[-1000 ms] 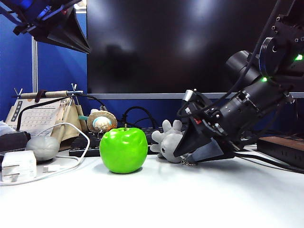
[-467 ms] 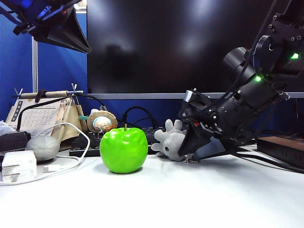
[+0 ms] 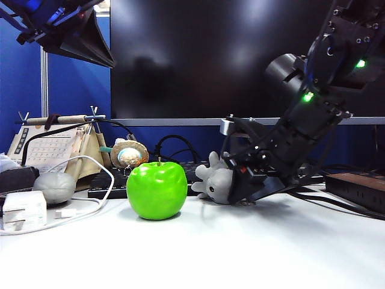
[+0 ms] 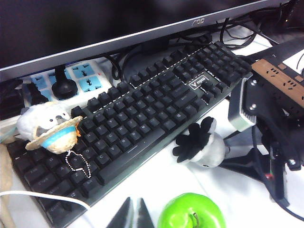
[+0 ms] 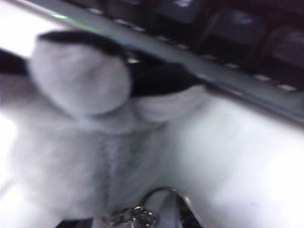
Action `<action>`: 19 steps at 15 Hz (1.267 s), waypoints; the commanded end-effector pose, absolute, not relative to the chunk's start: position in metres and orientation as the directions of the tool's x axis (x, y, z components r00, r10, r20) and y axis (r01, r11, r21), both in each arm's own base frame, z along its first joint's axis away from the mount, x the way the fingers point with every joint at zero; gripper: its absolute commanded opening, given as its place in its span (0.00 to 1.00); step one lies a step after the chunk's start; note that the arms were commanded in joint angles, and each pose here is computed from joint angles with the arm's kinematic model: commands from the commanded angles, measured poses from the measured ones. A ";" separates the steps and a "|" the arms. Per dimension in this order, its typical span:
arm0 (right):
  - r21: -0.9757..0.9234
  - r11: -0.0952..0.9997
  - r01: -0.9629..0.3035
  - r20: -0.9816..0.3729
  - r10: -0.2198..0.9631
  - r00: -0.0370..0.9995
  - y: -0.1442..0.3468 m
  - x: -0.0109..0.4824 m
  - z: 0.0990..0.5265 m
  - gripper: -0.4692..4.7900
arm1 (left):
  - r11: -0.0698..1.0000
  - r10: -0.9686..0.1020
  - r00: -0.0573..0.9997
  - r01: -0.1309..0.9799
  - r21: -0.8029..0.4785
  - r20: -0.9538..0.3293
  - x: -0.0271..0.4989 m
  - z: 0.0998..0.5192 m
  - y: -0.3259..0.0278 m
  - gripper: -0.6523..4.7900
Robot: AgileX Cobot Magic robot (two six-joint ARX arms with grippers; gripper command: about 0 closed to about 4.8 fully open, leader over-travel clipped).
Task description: Place the tilting octopus upright.
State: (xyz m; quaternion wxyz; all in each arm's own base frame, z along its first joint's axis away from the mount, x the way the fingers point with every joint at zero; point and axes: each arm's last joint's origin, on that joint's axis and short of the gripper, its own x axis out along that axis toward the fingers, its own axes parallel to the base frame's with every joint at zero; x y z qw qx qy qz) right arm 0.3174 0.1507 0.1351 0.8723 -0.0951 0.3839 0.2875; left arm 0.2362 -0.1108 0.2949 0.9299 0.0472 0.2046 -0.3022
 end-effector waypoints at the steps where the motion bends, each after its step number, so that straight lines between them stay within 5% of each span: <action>1: 0.033 0.847 -0.530 -0.814 0.331 0.477 0.143 0.310 0.119 0.51 | 0.810 -0.549 0.737 0.586 -0.033 -0.394 0.236 0.297 -0.111 0.16; 4: 0.039 0.847 -0.530 -0.835 0.319 0.448 0.142 0.307 0.117 0.46 | 0.810 -0.549 0.737 0.585 -0.033 -0.394 0.236 0.297 -0.111 0.16; 7: 0.047 0.848 -0.528 -0.863 0.300 0.407 0.140 0.303 0.114 0.24 | 0.810 -0.549 0.737 0.585 -0.033 -0.394 0.236 0.297 -0.111 0.16; 12: 0.051 0.847 -0.529 -0.865 0.302 0.401 0.140 0.302 0.115 0.08 | 0.811 -0.548 0.738 0.585 -0.033 -0.394 0.236 0.297 -0.111 0.16; 19: 0.046 0.847 -0.530 -0.852 0.310 0.421 0.140 0.302 0.123 0.08 | 0.811 -0.547 0.739 0.584 -0.032 -0.394 0.236 0.297 -0.111 0.16</action>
